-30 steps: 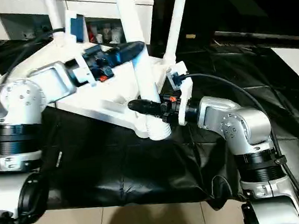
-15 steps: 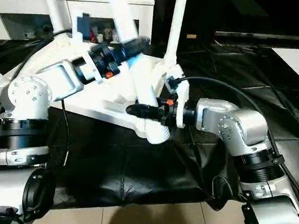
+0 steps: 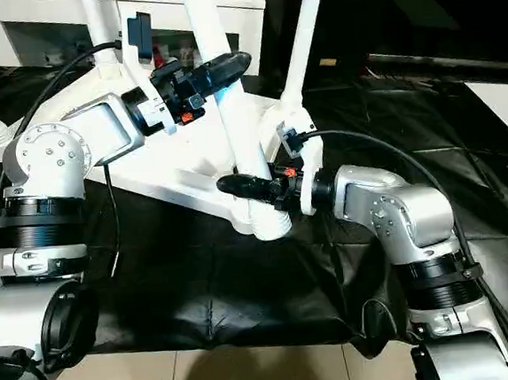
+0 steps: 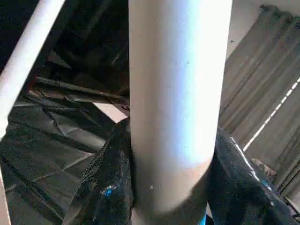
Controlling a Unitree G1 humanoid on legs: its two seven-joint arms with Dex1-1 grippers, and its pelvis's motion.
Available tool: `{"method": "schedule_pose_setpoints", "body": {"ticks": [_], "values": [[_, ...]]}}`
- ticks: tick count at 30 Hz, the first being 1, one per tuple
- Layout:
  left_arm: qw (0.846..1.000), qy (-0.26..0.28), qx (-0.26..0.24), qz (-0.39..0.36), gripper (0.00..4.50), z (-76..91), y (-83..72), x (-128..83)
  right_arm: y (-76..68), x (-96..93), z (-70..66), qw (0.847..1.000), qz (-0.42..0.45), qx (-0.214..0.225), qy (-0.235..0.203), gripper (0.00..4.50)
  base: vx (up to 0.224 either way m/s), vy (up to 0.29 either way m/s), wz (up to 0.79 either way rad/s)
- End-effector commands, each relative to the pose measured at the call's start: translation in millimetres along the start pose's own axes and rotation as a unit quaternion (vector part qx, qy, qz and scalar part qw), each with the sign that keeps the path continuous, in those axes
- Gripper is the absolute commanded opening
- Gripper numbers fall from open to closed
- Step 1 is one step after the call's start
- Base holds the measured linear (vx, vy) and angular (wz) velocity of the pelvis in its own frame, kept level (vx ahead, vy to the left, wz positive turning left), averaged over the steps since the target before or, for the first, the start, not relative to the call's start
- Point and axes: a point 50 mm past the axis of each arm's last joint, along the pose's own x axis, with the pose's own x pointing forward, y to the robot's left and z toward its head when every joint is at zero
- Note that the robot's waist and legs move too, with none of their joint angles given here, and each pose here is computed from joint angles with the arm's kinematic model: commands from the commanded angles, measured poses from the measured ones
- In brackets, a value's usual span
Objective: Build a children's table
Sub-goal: Pick table leg
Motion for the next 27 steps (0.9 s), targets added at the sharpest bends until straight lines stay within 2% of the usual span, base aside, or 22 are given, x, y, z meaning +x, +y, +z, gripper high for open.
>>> {"method": "schedule_pose_setpoints", "body": {"ticks": [1,2,3,7,8,9,10,12,15,20,21,22,26,27], "values": [[1.000,0.000,0.013,0.007,1.74,1.5,-3.6,3,-0.8,-0.8,5.5,1.000,-0.009,-0.024,0.003,1.87,0.000,0.000,0.00],[1.000,-0.001,0.016,0.014,1.74,1.1,-2.6,3,-0.8,-0.5,5.6,1.000,-0.007,-0.023,0.002,1.87,0.000,0.000,0.00],[1.000,-0.002,0.019,0.018,1.74,1.1,-1.9,3,-0.8,-0.4,5.7,1.000,-0.006,-0.022,0.000,2.42,0.000,0.000,0.00],[0.998,-0.001,0.047,0.044,1.74,2.3,0.4,4,-3.6,0.5,10.3,1.000,-0.018,-0.017,-0.019,2.62,0.000,0.000,0.00],[0.997,-0.001,0.059,0.055,1.74,3.1,0.5,5,-4.1,0.9,12.1,0.999,-0.023,-0.023,-0.024,2.83,0.000,0.000,0.00],[0.994,0.005,0.082,0.074,1.74,3.5,0.0,7,-5.7,2.9,14.6,0.997,-0.049,-0.053,-0.024,2.92,0.000,0.000,0.00],[0.992,0.007,0.094,0.087,1.74,3.7,0.6,7,-6.8,4.6,14.7,0.996,-0.063,-0.063,-0.022,2.96,0.000,0.000,0.00],[0.988,0.014,0.115,0.101,1.74,3.0,0.5,9,-8.1,8.6,14.7,0.994,-0.082,-0.073,-0.019,2.98,0.000,0.000,0.00],[0.988,0.016,0.116,0.105,1.74,2.4,-1.1,10,-7.9,14.1,13.6,0.992,-0.098,-0.083,-0.012,2.98,0.000,0.000,0.00],[0.986,0.017,0.125,0.110,1.74,1.4,-2.0,12,-4.9,26.3,6.0,0.989,-0.115,-0.093,0.009,2.98,0.000,0.000,0.00],[0.986,0.015,0.126,0.112,1.74,1.5,-2.1,13,-4.1,31.2,0.6,0.988,-0.121,-0.092,0.022,2.98,0.000,0.000,0.00],[0.985,0.015,0.127,0.112,1.74,1.5,-2.0,13,-4.0,31.8,0.0,0.988,-0.121,-0.092,0.023,2.70,0.000,0.000,0.00],[0.985,0.013,0.130,0.116,1.74,2.4,-1.7,13,-3.0,36.4,-4.5,0.988,-0.125,-0.086,0.034,2.57,0.000,0.000,0.00],[0.984,0.013,0.132,0.118,1.74,2.8,-1.4,12,-2.5,37.6,-4.4,0.988,-0.125,-0.084,0.033,2.28,0.000,0.000,0.00]]}}
